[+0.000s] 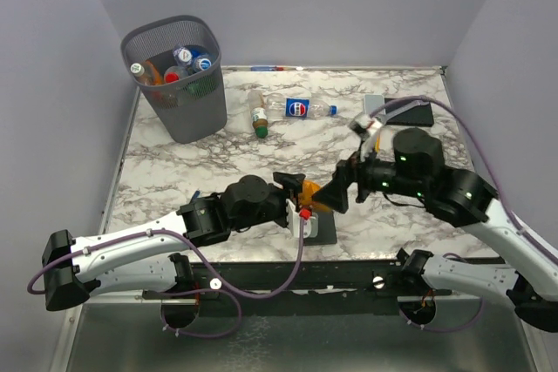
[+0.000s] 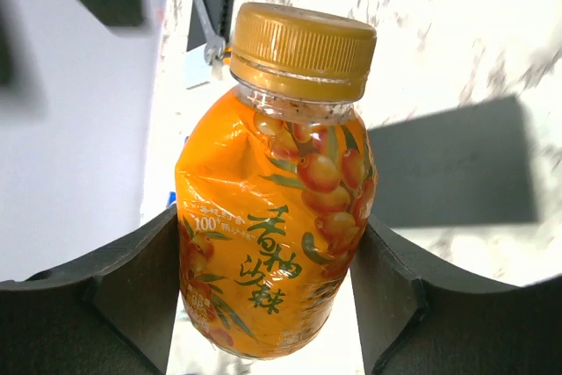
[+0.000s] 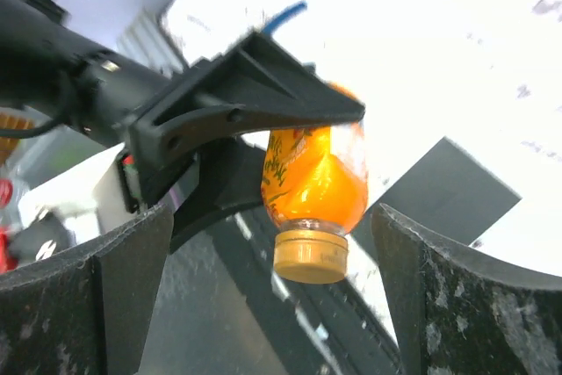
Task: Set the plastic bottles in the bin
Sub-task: Pick up the plastic bottle at the center of the board.
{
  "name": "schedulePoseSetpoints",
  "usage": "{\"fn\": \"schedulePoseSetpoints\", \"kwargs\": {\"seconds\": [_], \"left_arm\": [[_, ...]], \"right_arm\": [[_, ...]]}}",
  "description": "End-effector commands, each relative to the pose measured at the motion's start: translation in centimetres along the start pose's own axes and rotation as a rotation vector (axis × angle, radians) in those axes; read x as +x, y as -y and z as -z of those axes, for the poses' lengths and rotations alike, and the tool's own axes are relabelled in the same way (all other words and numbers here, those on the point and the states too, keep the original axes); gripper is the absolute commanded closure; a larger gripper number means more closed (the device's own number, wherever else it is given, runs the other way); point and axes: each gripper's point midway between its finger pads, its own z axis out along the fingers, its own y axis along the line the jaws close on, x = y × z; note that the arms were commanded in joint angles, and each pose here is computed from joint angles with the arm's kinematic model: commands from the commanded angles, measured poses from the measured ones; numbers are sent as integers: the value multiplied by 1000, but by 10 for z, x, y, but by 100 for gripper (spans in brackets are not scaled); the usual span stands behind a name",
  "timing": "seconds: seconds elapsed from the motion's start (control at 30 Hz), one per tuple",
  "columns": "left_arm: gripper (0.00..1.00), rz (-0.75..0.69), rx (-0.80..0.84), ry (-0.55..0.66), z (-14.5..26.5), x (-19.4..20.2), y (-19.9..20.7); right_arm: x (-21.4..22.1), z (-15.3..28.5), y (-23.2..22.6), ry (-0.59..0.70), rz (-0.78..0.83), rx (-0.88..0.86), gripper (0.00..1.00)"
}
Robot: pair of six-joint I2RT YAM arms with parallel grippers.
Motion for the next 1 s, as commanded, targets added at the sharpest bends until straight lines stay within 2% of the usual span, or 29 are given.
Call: {"fn": "schedulePoseSetpoints", "kwargs": {"seconds": [0.0, 0.1, 0.17, 0.23, 0.3, 0.37, 0.57, 0.87, 0.97], "left_arm": [[74, 408, -46, 216, 2, -49, -9], [75, 685, -60, 375, 3, -75, -12], [76, 870, -69, 506, 9, -91, -17], [76, 1024, -74, 641, 17, -106, -25], [76, 1180, -77, 725, 22, -112, -31], [76, 1267, -80, 795, 28, -118, -40], [75, 1351, -61, 932, 46, -138, -61], [77, 1384, -117, 935, 52, -127, -65], [78, 1380, -124, 939, 54, -127, -67]], "right_arm": [[-67, 56, 1, 432, 43, 79, 2], [-77, 84, 3, 639, 34, 71, 2], [-76, 93, 6, 720, 19, 60, 3], [-72, 93, 8, 752, 7, 49, 3], [-66, 86, 7, 740, 1, 25, 3], [-63, 78, 2, 723, 7, -16, 3], [-60, 60, -14, 679, 25, -122, 2], [-60, 60, -35, 686, 46, -246, 2], [-54, 45, -29, 606, 32, -215, 2]]}}
